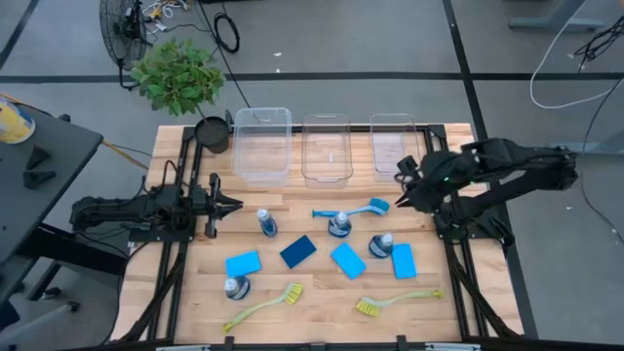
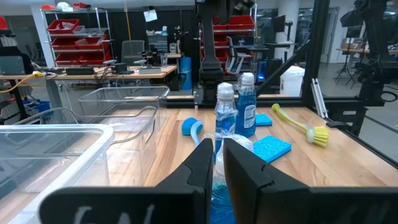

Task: Pick & Place Kitchen Sink Supplies
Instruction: Put the blue detergent into the right transparent bin

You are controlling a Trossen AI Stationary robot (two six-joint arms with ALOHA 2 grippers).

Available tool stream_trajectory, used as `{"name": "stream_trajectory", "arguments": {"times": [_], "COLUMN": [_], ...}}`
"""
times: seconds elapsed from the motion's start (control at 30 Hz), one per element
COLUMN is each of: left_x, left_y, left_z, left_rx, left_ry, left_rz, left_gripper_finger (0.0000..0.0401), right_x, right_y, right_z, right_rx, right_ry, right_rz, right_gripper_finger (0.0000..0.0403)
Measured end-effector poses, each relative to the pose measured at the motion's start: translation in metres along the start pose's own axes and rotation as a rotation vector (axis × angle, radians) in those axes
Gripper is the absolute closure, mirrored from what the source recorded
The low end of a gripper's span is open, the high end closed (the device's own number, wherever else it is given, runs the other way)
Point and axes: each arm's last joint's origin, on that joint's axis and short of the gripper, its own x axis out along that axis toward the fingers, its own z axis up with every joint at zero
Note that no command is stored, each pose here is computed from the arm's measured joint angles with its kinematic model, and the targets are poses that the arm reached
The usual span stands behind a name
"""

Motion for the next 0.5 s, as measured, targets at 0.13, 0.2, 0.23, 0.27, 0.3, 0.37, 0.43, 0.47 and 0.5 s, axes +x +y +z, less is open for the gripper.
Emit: {"name": "stream_trajectory", "arguments": {"times": [0.13,0.2,0.23,0.27,0.3,0.37,0.43,0.47,0.5], "left_x": [0.0,0.0,0.0,0.0,0.0,0.0,0.0,0.0,0.0], "left_y": [0.0,0.0,0.0,0.0,0.0,0.0,0.0,0.0,0.0], "left_z": [0.0,0.0,0.0,0.0,0.0,0.0,0.0,0.0,0.0], "left_rx": [0.0,0.0,0.0,0.0,0.0,0.0,0.0,0.0,0.0], "left_ry": [0.0,0.0,0.001,0.0,0.0,0.0,0.0,0.0,0.0], "left_rz": [0.0,0.0,0.0,0.0,0.0,0.0,0.0,0.0,0.0], "left_gripper_finger": [0.0357,0.0357,0.0357,0.0357,0.0357,0.0357,0.0357,0.0357,0.0357], "right_x": [0.013,0.019,0.022,0.024,0.027,0.032,0.037,0.039,0.041], "right_y": [0.006,0.01,0.012,0.013,0.014,0.017,0.021,0.023,0.026], "right_z": [0.004,0.007,0.008,0.01,0.012,0.016,0.019,0.021,0.023], "right_rx": [-0.07,-0.1,-0.11,-0.107,-0.1,-0.105,-0.132,-0.149,-0.169], "right_ry": [0.101,0.129,0.141,0.152,0.161,0.18,0.192,0.195,0.196], "right_rz": [0.047,0.08,0.093,0.095,0.092,0.097,0.106,0.116,0.126], "right_gripper_finger": [0.0371,0.0371,0.0371,0.0371,0.0369,0.0362,0.0348,0.0339,0.033]}}
